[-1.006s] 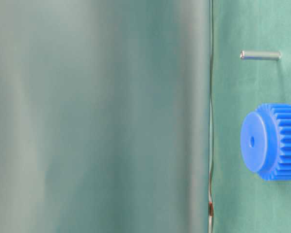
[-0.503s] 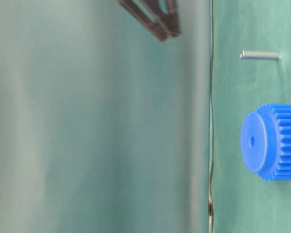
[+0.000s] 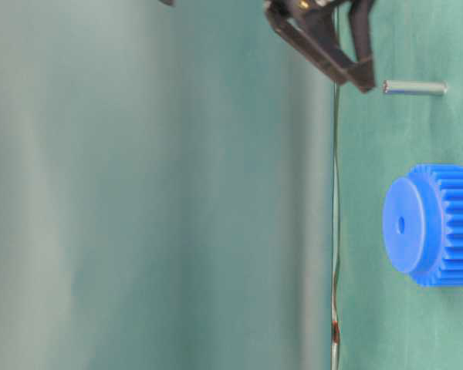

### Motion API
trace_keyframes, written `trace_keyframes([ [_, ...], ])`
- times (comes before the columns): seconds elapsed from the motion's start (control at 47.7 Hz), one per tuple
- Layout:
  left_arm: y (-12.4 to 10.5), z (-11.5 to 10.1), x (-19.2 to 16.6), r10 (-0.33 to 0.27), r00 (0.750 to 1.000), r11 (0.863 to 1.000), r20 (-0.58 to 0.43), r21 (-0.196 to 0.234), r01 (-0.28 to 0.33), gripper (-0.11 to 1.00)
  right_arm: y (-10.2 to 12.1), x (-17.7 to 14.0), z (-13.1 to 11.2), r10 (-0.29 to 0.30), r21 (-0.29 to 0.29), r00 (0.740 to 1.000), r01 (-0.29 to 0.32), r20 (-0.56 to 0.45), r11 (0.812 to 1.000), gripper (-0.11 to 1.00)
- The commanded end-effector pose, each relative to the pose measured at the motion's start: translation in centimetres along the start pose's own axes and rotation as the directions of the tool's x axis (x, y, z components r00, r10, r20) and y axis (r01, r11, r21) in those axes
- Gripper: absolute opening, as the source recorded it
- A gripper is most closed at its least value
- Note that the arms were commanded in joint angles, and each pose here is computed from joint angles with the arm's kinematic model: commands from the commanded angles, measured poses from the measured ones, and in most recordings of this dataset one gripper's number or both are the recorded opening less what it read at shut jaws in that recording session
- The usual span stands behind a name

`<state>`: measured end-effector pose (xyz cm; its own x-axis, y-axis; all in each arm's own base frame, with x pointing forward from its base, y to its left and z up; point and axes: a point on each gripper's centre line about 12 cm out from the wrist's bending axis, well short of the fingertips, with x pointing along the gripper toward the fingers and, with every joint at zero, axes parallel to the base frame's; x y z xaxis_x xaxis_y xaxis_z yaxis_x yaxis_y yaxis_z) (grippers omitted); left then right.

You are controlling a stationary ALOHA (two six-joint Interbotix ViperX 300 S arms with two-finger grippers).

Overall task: Insert the shaft into the center hole of the gear.
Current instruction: 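Move the open right gripper left toward the upright silver shaft, then close the right gripper around the silver shaft and lift it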

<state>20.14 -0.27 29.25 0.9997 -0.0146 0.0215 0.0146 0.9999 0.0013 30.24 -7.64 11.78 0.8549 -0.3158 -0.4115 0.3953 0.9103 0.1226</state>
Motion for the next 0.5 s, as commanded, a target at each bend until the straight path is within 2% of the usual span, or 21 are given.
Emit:
trace_keyframes([
  [0.0,-0.1,0.6,0.2,-0.004,1.000,1.000,0.017,0.004,0.004,0.00,0.0,0.9,0.5,-0.009,0.018,1.000,0.009,0.018,1.000,0.89],
  [0.272,-0.1,0.5,0.2,-0.004,1.000,1.000,0.012,0.004,0.004,0.00,-0.1,1.8,-0.6,-0.024,0.027,1.000,0.024,-0.017,0.999,0.84],
  [0.482,0.0,0.6,0.2,0.001,1.000,1.000,0.012,0.005,-0.001,0.00,0.2,1.8,-0.6,-0.015,0.023,1.000,0.016,-0.018,1.000,0.69],
])
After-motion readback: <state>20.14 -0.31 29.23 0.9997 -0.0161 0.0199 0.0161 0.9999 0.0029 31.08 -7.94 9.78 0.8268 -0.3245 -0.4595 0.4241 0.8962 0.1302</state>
